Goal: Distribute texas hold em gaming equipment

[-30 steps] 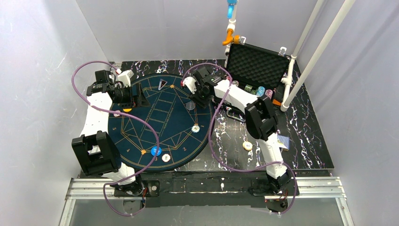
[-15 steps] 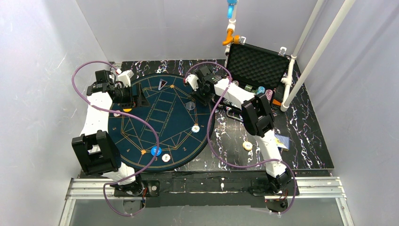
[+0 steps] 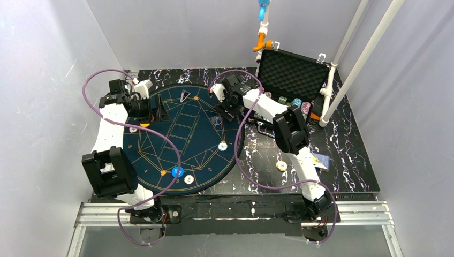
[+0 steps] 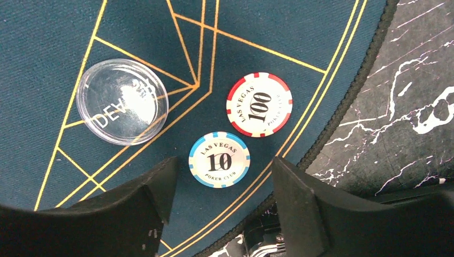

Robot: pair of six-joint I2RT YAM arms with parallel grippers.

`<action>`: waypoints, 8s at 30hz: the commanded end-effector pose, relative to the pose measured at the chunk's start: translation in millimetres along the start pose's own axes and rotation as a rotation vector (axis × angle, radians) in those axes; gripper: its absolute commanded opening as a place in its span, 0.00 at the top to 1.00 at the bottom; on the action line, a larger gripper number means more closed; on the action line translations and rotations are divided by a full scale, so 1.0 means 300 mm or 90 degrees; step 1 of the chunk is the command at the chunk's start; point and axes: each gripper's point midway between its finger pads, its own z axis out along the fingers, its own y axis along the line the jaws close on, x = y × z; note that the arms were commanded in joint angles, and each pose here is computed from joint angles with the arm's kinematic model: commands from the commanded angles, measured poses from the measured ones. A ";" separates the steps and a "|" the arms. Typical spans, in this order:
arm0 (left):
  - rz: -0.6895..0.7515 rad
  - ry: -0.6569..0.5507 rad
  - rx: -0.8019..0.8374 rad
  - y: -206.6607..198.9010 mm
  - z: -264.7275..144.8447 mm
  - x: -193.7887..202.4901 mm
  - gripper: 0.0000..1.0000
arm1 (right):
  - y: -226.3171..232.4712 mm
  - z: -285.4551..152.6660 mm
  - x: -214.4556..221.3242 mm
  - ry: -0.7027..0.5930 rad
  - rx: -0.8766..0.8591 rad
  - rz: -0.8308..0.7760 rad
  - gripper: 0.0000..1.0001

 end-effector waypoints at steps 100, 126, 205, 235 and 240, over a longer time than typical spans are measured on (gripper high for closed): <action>0.453 0.337 -0.098 -0.409 0.779 0.402 0.48 | 0.054 -0.604 0.561 -0.104 -0.040 0.133 0.02; 0.376 0.218 -0.039 -0.345 0.412 0.244 0.39 | 0.066 -0.593 0.557 -0.103 -0.062 0.134 0.02; 0.517 0.297 0.149 -0.217 -0.018 0.609 0.87 | 0.066 -0.589 0.565 -0.098 -0.059 0.132 0.02; 0.578 0.427 0.052 -0.031 0.060 0.866 0.83 | 0.058 -0.579 0.570 -0.091 -0.054 0.133 0.02; 0.579 0.423 0.058 -0.047 0.086 0.854 0.81 | 0.056 -0.576 0.571 -0.090 -0.055 0.134 0.02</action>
